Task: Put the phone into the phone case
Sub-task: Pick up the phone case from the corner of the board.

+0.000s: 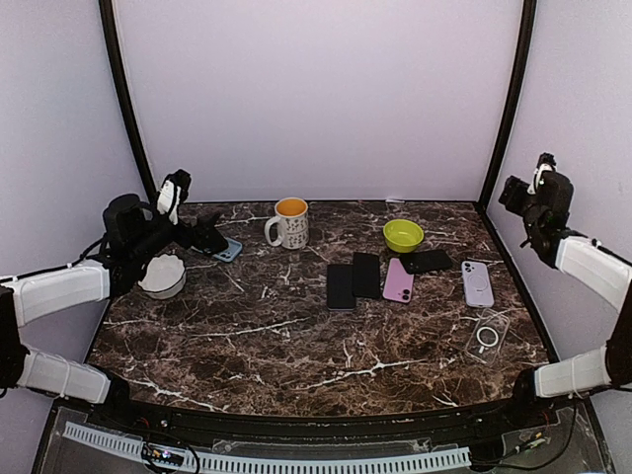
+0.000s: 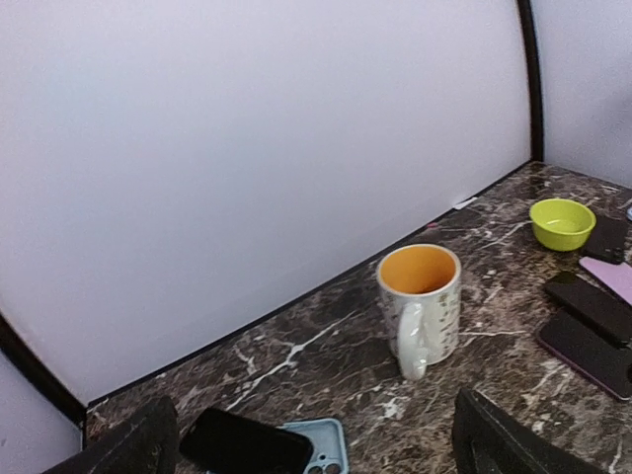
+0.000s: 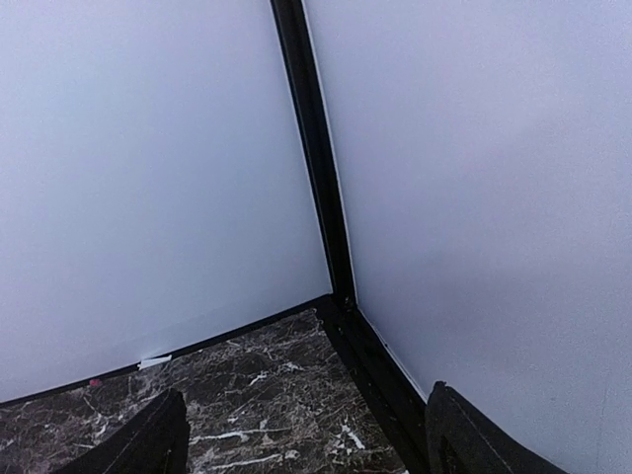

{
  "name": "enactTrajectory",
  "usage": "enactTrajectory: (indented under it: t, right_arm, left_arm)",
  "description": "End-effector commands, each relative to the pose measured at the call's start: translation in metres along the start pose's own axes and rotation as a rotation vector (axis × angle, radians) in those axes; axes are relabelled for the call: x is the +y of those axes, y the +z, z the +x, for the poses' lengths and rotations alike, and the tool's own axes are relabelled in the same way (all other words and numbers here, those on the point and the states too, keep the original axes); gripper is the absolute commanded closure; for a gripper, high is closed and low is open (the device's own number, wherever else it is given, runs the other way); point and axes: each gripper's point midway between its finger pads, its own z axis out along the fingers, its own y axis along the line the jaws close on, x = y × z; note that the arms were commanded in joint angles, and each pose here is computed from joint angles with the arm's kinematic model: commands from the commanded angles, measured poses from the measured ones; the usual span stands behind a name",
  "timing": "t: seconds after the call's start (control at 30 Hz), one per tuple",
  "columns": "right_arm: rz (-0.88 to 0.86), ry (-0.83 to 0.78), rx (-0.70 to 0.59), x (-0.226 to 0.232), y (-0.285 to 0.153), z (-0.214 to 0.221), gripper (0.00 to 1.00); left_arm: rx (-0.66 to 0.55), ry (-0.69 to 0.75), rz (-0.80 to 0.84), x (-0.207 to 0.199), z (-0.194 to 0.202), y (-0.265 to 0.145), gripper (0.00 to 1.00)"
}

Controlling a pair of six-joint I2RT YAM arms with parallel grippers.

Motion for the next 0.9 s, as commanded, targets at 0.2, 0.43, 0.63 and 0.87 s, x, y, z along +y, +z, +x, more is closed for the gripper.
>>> enactTrajectory:
  t: [0.2, 0.43, 0.63, 0.87]
  right_arm:
    - [0.229, -0.352, 0.707, 0.024, -0.031, 0.103, 0.28]
    - [0.325, -0.268, 0.85, 0.003, -0.093, 0.185, 0.26]
    - [0.326, -0.049, 0.851, -0.004, -0.123, 0.222, 0.28]
    - [0.355, -0.046, 0.988, -0.013, -0.14, 0.269, 0.29]
  left_arm:
    - [0.233, 0.063, 0.218, -0.072, 0.001, 0.007, 0.01]
    - [0.233, 0.156, 0.185, -0.077, 0.016, 0.002, 0.01]
    - [0.117, 0.153, 0.184, -0.078, -0.005, -0.014, 0.01]
    - [0.122, 0.162, 0.159, -0.075, -0.002, -0.013, 0.01]
